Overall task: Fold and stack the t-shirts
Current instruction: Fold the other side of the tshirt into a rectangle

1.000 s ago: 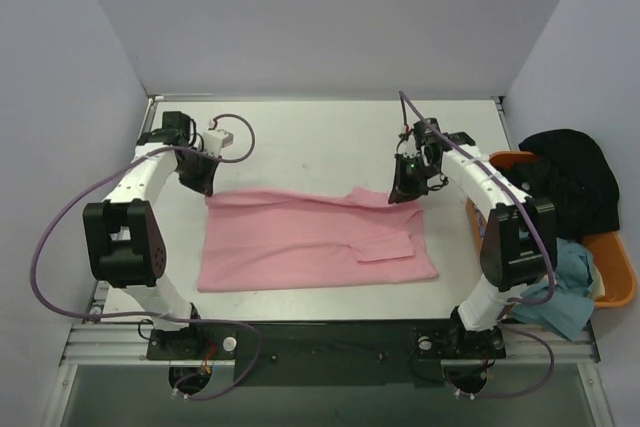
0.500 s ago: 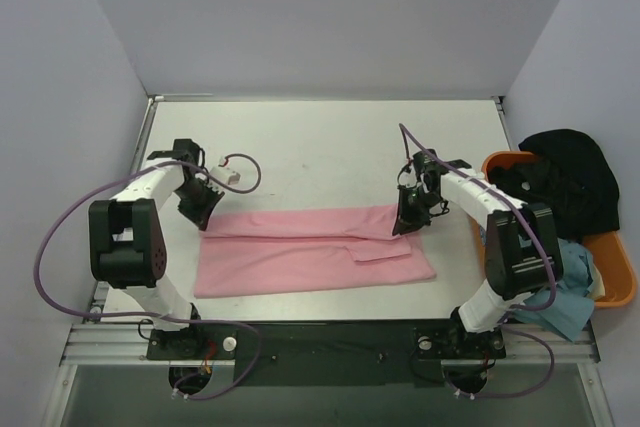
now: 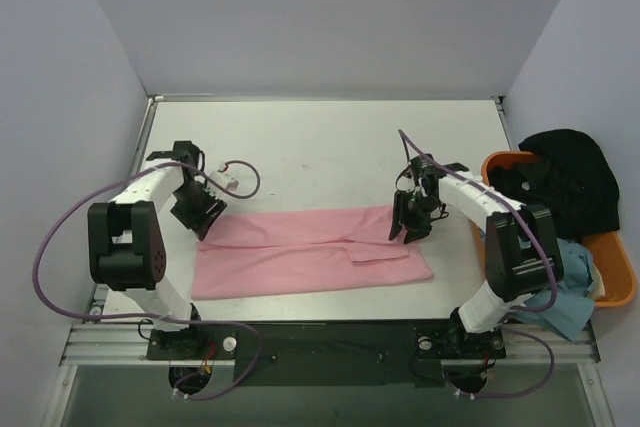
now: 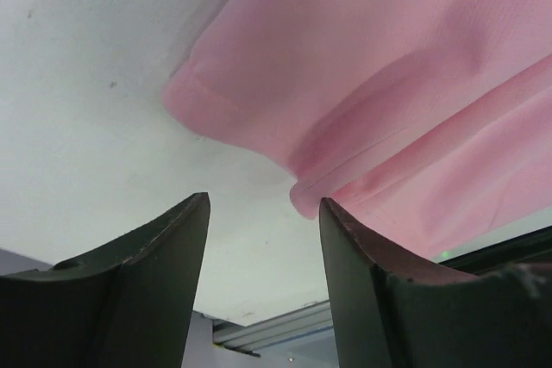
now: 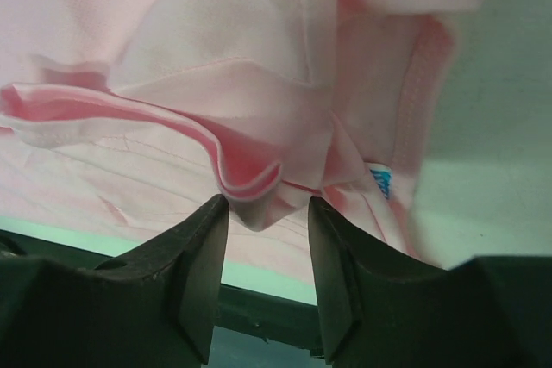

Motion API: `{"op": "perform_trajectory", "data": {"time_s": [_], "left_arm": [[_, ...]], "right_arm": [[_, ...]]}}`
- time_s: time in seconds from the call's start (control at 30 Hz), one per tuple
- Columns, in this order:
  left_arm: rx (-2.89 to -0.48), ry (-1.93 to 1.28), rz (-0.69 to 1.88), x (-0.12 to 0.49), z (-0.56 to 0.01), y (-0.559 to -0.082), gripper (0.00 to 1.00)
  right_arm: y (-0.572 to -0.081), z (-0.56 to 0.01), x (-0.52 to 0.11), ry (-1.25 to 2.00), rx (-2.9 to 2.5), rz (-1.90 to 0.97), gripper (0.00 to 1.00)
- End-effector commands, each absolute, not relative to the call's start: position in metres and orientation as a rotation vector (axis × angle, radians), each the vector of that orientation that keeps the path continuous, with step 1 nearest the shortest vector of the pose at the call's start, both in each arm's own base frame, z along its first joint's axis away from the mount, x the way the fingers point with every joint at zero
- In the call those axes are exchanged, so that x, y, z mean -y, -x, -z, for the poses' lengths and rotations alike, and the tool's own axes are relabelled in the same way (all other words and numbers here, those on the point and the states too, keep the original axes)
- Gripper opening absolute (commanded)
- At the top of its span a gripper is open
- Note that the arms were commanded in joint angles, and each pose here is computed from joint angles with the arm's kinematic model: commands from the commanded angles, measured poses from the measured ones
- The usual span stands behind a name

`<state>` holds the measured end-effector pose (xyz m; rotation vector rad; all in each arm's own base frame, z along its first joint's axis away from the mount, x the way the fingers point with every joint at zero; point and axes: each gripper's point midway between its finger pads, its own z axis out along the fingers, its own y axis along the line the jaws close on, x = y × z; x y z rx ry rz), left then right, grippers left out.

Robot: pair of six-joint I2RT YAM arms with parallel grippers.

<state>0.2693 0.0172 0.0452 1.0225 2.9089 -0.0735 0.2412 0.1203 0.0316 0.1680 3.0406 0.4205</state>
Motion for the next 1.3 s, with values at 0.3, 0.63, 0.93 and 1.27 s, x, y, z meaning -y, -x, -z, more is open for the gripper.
{"op": "perform_trajectory", "data": {"time_s": [0.3, 0.63, 0.93, 1.27], "left_arm": [[-2.750, -1.154, 0.178, 0.031, -0.093, -0.287, 0.25], [-2.846, -1.080, -0.091, -0.003, -0.012, -0.291, 0.18], [-2.855, -1.143, 0.012, 0.000, -0.018, -0.263, 0.23], [-2.586, -1.027, 0.324, 0.051, -0.096, -0.340, 0.65]], "right_arm": [[-0.265, -0.101, -0.124, -0.047, -2.872, -0.232, 0.14], [-0.229, -0.002, -0.114, -0.288, -3.045, -0.266, 0.00], [-0.208, -0.006, -0.083, -0.367, -3.086, -0.172, 0.00], [-0.288, -0.071, -0.083, -0.230, -2.856, -0.294, 0.29]]}}
